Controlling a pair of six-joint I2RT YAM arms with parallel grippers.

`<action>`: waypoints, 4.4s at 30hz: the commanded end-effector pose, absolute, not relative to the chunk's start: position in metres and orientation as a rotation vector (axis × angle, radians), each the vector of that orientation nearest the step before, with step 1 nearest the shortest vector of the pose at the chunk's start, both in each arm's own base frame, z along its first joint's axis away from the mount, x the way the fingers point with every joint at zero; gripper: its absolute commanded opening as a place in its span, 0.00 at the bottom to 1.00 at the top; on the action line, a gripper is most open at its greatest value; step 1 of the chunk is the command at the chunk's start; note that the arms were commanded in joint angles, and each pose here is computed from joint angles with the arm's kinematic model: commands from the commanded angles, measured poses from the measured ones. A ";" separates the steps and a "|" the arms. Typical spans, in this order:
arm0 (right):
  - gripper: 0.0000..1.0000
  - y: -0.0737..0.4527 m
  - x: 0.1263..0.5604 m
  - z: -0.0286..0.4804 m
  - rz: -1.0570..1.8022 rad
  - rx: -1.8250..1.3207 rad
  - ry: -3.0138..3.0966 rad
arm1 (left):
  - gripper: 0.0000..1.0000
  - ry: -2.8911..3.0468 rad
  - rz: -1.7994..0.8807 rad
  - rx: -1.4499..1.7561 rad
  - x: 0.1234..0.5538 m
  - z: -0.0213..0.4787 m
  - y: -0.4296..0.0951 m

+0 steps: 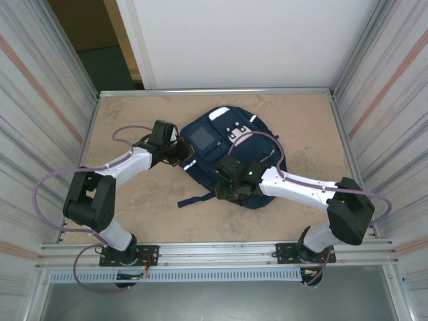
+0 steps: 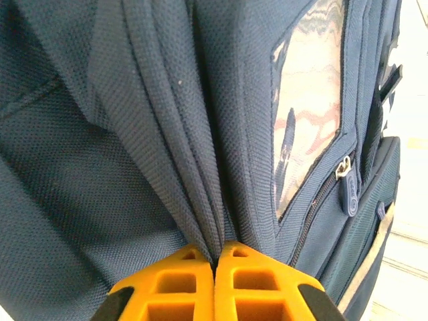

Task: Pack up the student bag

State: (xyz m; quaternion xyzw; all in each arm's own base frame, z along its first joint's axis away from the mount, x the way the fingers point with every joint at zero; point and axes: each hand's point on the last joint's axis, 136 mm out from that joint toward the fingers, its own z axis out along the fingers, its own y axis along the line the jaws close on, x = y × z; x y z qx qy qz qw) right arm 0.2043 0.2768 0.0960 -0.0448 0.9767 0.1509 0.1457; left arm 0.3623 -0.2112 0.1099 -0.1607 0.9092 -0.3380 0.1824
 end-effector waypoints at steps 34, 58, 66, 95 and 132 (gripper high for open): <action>0.05 0.286 0.215 0.052 0.251 0.177 2.727 | 0.00 2.530 -0.933 -0.482 0.348 0.111 -0.197; 0.00 0.253 0.179 0.080 0.371 -0.428 2.726 | 0.13 2.442 -0.880 -0.673 0.476 0.106 -0.122; 0.00 0.324 0.217 0.123 0.600 -0.538 2.574 | 0.52 2.463 -0.845 -0.684 0.392 0.118 -0.114; 0.00 0.320 0.179 0.111 0.695 -0.843 2.566 | 0.00 2.405 -0.884 -0.660 0.317 0.111 -0.163; 0.00 0.460 0.167 0.143 1.056 -1.039 2.439 | 0.65 2.576 -0.703 -0.749 0.252 0.090 -0.130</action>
